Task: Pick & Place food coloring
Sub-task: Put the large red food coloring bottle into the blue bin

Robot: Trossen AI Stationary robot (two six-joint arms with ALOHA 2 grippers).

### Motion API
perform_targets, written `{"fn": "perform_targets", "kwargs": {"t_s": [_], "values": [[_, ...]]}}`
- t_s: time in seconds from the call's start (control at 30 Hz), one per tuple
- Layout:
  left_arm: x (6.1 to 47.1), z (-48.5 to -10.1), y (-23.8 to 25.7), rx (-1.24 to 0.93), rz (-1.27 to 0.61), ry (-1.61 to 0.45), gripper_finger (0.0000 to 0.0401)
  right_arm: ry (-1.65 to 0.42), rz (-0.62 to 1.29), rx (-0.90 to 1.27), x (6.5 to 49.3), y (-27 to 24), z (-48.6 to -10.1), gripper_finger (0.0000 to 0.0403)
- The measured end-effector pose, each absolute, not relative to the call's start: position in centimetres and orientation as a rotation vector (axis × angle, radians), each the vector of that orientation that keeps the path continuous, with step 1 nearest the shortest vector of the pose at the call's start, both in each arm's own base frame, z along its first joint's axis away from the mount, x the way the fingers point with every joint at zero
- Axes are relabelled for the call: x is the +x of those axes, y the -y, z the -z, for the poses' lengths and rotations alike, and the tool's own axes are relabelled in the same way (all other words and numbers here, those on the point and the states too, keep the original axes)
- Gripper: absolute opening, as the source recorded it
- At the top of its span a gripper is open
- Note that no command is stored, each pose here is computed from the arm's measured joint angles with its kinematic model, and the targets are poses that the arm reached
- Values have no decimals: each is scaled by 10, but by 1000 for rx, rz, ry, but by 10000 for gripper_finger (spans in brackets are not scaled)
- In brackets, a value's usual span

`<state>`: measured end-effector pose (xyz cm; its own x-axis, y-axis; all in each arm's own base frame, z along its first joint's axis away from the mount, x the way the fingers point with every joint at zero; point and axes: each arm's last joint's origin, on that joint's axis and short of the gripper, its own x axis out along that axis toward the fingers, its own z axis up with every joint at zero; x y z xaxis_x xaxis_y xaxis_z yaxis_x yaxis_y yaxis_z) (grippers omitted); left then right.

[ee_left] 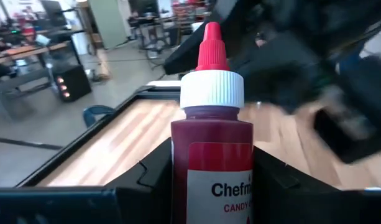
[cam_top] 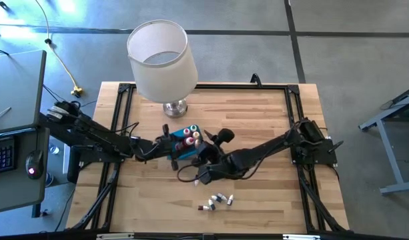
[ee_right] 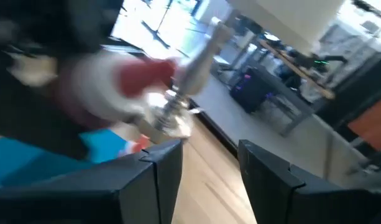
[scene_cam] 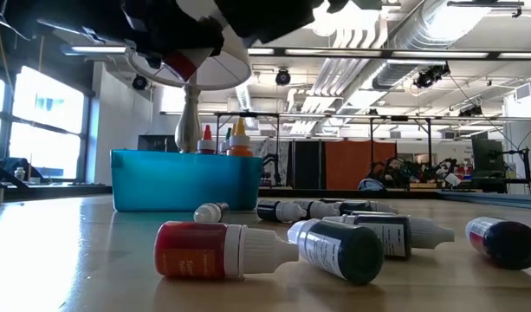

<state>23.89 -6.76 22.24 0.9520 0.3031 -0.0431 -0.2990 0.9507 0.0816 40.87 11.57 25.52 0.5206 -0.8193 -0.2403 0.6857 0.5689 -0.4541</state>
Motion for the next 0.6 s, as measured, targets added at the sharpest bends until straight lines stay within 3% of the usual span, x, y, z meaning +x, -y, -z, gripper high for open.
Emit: {"fn": "perform_targets", "kwargs": {"t_s": [0.43, 0.6], "values": [[239, -221, 68, 81, -301, -72, 142, -366, 639, -341, 435, -116, -278, 149], [239, -220, 68, 75, -304, -82, 142, -404, 706, -416, 431, -116, -276, 149]]}}
